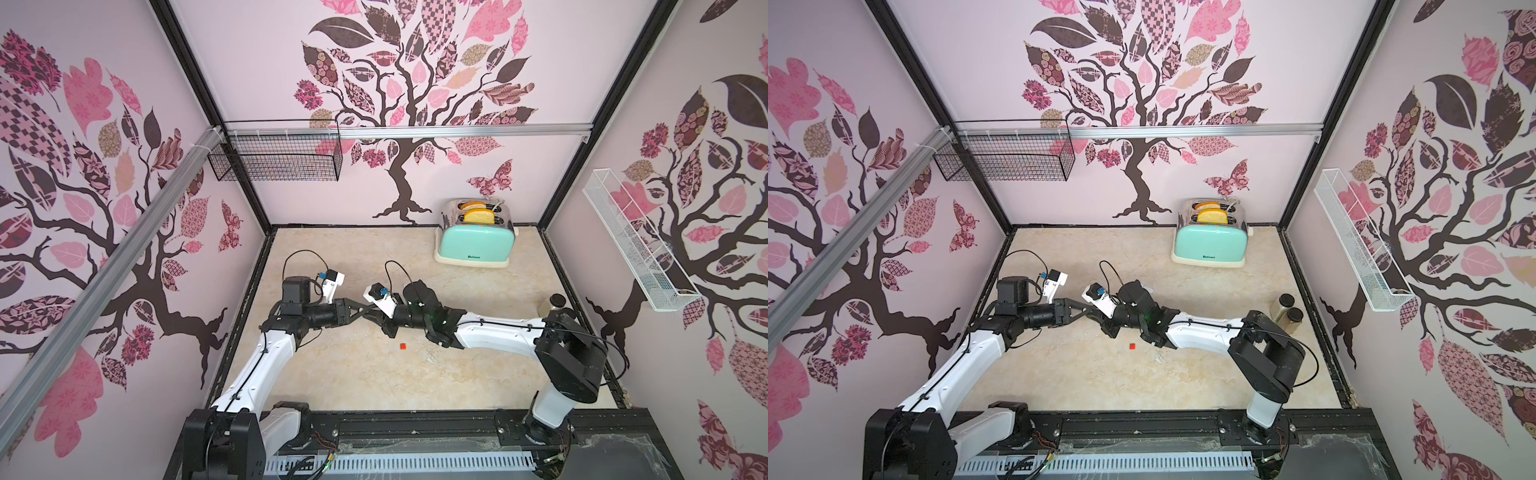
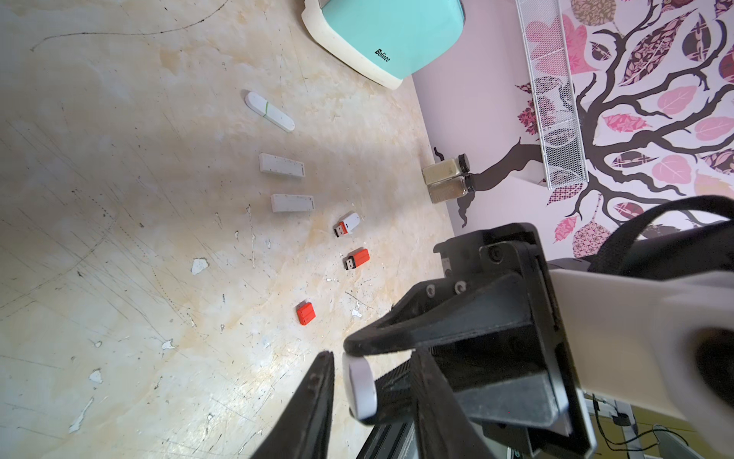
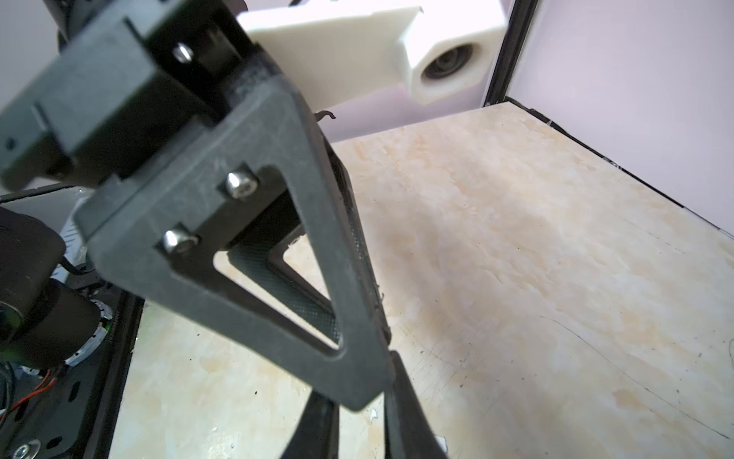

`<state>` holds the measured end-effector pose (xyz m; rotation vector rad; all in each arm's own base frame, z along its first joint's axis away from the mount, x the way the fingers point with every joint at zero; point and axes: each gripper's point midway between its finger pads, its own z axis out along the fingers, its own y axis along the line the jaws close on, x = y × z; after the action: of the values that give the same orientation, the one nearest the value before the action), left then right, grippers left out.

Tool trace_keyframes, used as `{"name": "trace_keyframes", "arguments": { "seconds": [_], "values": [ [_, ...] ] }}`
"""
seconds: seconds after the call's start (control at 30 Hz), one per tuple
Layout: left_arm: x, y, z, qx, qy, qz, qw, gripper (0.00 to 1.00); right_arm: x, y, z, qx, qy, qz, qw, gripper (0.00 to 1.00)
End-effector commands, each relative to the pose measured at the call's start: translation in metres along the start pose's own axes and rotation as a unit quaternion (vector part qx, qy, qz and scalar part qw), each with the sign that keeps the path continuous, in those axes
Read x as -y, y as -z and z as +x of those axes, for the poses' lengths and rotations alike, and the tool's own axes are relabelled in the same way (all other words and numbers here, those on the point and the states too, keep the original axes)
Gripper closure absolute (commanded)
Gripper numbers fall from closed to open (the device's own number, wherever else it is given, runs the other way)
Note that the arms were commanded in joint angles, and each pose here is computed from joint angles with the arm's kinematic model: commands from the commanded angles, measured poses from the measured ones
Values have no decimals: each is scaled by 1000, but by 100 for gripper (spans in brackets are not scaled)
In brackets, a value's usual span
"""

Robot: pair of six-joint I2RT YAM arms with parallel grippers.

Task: Close the usb drive cover
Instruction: Pick up the cover from the center of the board.

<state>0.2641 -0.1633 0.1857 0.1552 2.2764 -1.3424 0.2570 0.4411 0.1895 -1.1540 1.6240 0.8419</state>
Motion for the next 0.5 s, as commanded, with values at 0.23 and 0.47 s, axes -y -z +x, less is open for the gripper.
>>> {"name": "trace_keyframes", "arguments": {
  "seconds": [0.23,0.47],
  "values": [
    [2,-1,-4,0,-12,-4,1000,94,4,3,-23,27,18,16,999,96],
    [-1,0,-6,3,-14,-16,1000,100,5,6,-14,10,25,20,999,81]
  ]
}}
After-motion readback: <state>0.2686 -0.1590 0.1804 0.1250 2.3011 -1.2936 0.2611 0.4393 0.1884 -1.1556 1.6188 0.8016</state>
